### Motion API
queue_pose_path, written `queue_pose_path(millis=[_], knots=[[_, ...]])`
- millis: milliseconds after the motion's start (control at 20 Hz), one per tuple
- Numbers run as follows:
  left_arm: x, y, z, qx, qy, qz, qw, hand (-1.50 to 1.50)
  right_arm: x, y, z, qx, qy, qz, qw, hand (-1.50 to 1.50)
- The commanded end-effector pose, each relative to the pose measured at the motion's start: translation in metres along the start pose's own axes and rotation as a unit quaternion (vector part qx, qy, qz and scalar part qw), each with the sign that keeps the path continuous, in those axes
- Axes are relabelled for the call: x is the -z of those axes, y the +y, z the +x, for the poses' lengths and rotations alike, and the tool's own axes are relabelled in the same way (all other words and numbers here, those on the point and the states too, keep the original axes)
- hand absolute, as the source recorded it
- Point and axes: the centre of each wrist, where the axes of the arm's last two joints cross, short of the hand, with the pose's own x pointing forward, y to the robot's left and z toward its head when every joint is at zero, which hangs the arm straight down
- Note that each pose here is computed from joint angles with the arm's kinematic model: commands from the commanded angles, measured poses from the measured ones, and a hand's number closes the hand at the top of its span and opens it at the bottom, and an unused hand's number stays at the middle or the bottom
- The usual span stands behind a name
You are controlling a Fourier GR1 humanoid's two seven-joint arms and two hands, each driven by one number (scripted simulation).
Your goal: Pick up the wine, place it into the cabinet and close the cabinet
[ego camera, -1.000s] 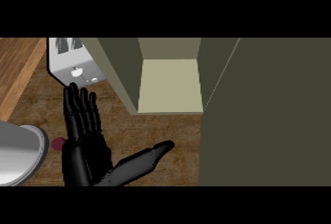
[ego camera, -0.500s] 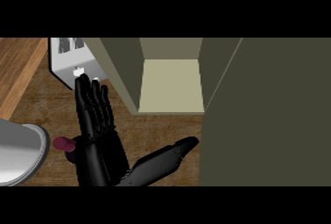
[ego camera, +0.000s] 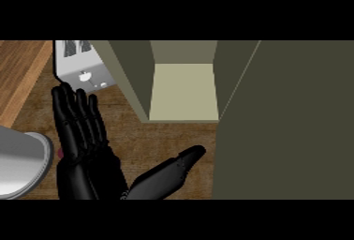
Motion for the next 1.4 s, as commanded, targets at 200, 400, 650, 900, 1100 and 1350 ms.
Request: queue_pose_path(millis=[200, 400, 650, 900, 1100, 1350], knots=[[-0.005, 0.028, 0.026, 0.004, 0.014, 0.048, 0.9988, -1.5, -0.005, 0.006, 0.024, -0.001, -0.022, -0.007, 1.0, -1.5], [-0.013, 0.033, 0.022, 0.022, 0.013, 0.066, 0.9975, -1.5, -0.014, 0.015, 0.039, 0.012, -0.025, -0.009, 1.0, -1.5], [-0.013, 0.054, 0.025, 0.031, 0.016, 0.088, 0.9955, -1.5, -0.016, 0.01, 0.035, -0.001, -0.026, 0.0, 1.0, -1.5], [-0.008, 0.073, 0.019, 0.022, 0.038, 0.097, 0.9944, -1.5, -0.011, 0.012, 0.033, -0.002, -0.025, -0.004, 1.0, -1.5], [-0.022, 0.081, 0.019, 0.024, 0.065, 0.098, 0.9928, -1.5, -0.018, 0.007, 0.04, -0.008, -0.031, 0.003, 0.999, -1.5], [-0.008, 0.091, 0.008, 0.02, 0.083, 0.113, 0.9898, -1.5, -0.01, 0.008, 0.041, -0.001, -0.029, 0.015, 0.999, -1.5]])
